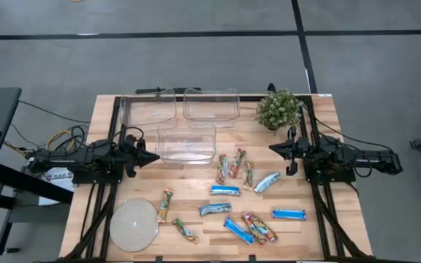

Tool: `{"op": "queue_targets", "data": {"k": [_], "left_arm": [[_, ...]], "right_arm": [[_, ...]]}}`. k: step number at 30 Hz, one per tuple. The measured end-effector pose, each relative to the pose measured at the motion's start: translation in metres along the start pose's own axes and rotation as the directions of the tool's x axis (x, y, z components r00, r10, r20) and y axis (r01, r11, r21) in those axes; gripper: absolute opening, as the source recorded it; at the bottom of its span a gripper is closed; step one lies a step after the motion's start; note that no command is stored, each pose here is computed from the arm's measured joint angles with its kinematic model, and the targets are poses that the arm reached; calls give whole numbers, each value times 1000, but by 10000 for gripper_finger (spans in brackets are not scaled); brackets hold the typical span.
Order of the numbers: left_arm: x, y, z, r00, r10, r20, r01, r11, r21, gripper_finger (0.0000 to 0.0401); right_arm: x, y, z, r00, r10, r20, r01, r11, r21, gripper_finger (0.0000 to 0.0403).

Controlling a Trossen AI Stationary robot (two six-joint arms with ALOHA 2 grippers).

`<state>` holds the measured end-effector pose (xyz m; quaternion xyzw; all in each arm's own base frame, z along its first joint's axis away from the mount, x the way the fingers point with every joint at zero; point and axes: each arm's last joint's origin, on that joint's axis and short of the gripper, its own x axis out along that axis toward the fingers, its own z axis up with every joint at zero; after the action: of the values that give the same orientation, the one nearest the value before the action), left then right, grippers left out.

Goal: Pick and place Granola Bars by type
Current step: Put the orange granola bar into the bottom transparent bin

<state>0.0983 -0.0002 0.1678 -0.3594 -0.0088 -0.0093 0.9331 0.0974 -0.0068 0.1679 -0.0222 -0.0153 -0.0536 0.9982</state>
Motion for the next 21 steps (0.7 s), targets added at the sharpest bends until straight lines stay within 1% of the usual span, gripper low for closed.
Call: {"op": "queue_targets", "data": {"k": [2, 4, 9, 11, 16, 19, 21], "left_arm": [[0, 0, 0, 1000, 0, 0, 0, 995, -100, 0], [0, 0, 0, 1000, 1, 0, -1, 984, -177, 0], [0, 1, 2, 998, 41, 44, -30, 973, -230, 0], [0, 1, 2, 998, 41, 43, -30, 973, -227, 0], [0, 1, 2, 998, 56, 36, -49, 984, -170, 0], [1, -1, 5, 994, 110, 1, -109, 989, -104, 0], [0, -7, 12, 989, 145, -17, -146, 987, -60, 0]], "right_arm": [[0, 0, 0, 1000, 0, 0, 0, 1000, 0, 0], [0, 0, 0, 1000, 0, 0, 0, 1000, 0, 0], [0, 0, 0, 1000, 0, 0, 0, 1000, 0, 0], [0, 0, 0, 1000, 0, 0, 0, 1000, 0, 0], [0, 0, 0, 1000, 0, 0, 0, 1000, 0, 0], [0, 0, 0, 1000, 0, 0, 0, 1000, 0, 0], [0, 0, 0, 1000, 0, 0, 0, 1000, 0, 0]]}}
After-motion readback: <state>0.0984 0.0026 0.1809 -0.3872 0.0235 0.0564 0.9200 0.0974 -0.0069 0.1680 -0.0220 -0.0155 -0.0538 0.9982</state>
